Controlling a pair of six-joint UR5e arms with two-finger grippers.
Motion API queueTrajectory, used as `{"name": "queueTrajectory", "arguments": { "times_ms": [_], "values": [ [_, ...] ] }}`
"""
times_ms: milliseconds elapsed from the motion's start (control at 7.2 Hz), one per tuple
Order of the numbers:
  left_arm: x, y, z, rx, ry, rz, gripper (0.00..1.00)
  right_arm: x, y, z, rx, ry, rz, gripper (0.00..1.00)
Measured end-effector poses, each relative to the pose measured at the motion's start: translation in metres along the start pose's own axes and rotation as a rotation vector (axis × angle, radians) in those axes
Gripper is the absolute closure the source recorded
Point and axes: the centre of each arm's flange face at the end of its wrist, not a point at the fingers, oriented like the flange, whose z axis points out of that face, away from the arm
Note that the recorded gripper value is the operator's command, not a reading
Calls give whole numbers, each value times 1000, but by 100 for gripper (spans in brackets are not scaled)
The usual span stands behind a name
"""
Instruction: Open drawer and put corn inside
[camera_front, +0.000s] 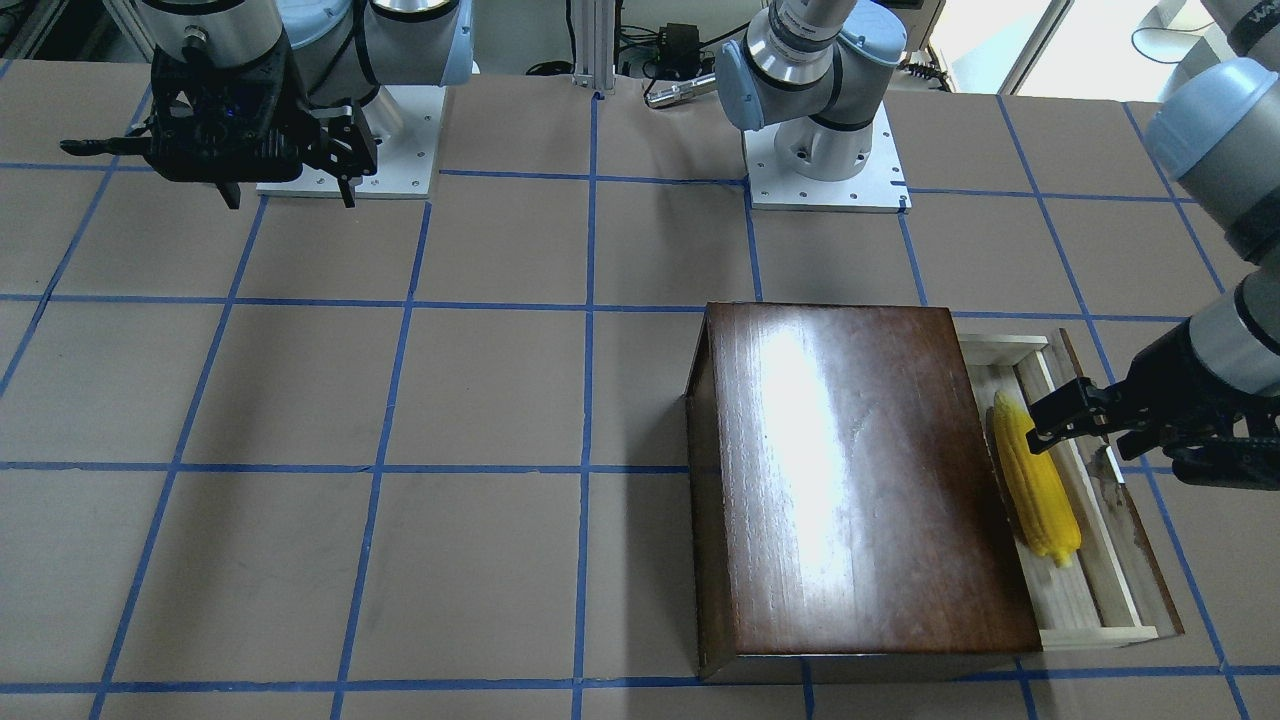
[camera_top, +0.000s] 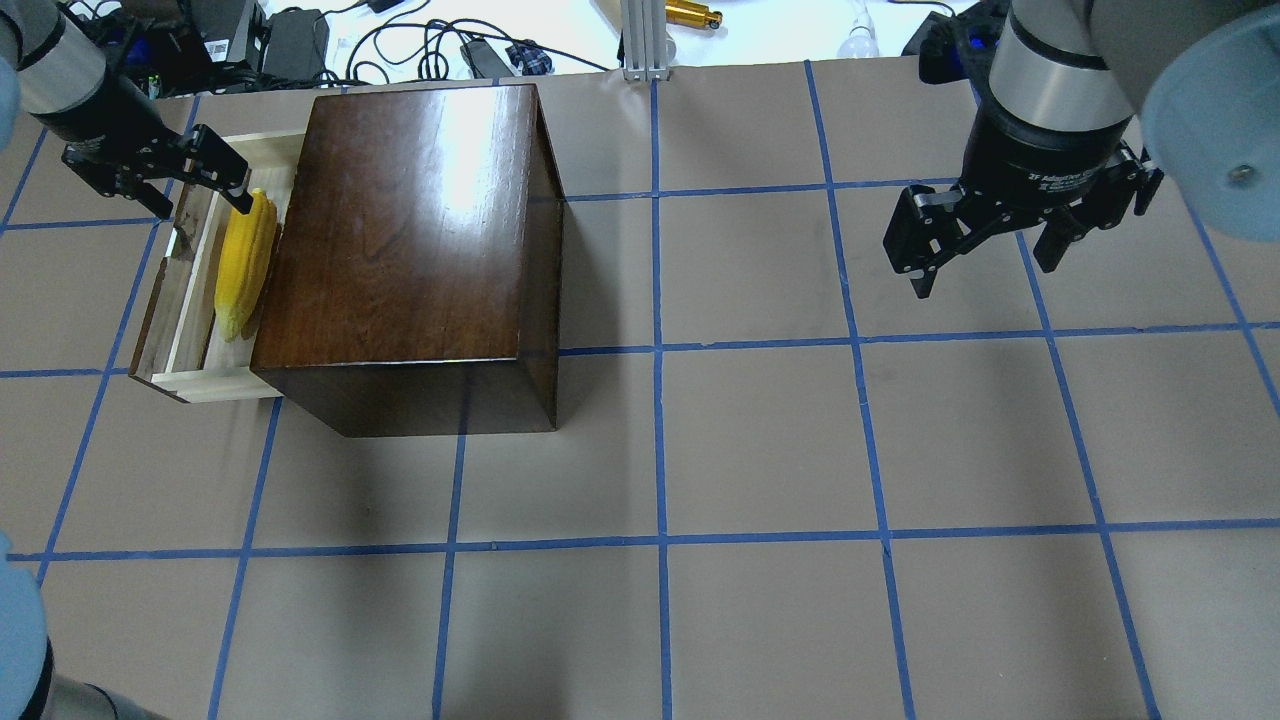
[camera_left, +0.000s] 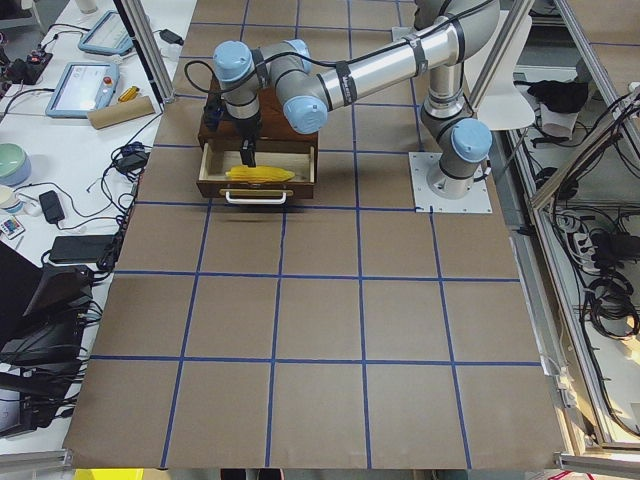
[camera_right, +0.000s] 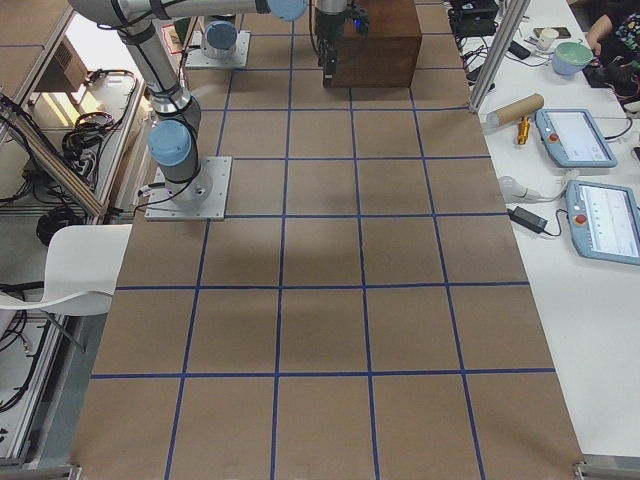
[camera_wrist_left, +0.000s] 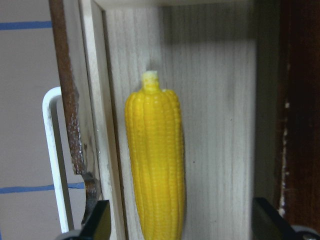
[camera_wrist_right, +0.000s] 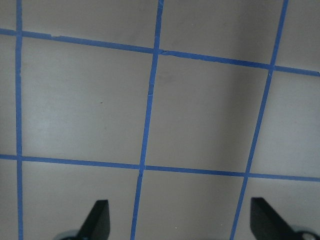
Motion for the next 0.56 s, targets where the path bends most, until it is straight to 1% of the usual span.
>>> {"name": "queueTrajectory", "arguments": {
  "times_ms": [139,278,556],
  "values": [
    [25,4,-20,19,-6,-20,0,0,0,0,0,-1,0,0],
    [64,10,-37,28,-14,-33,0,0,0,0,0,-1,0,0],
    [147,36,-65,28,-20,-68,0,0,0,0,1,-1,1,0]
  ]
}}
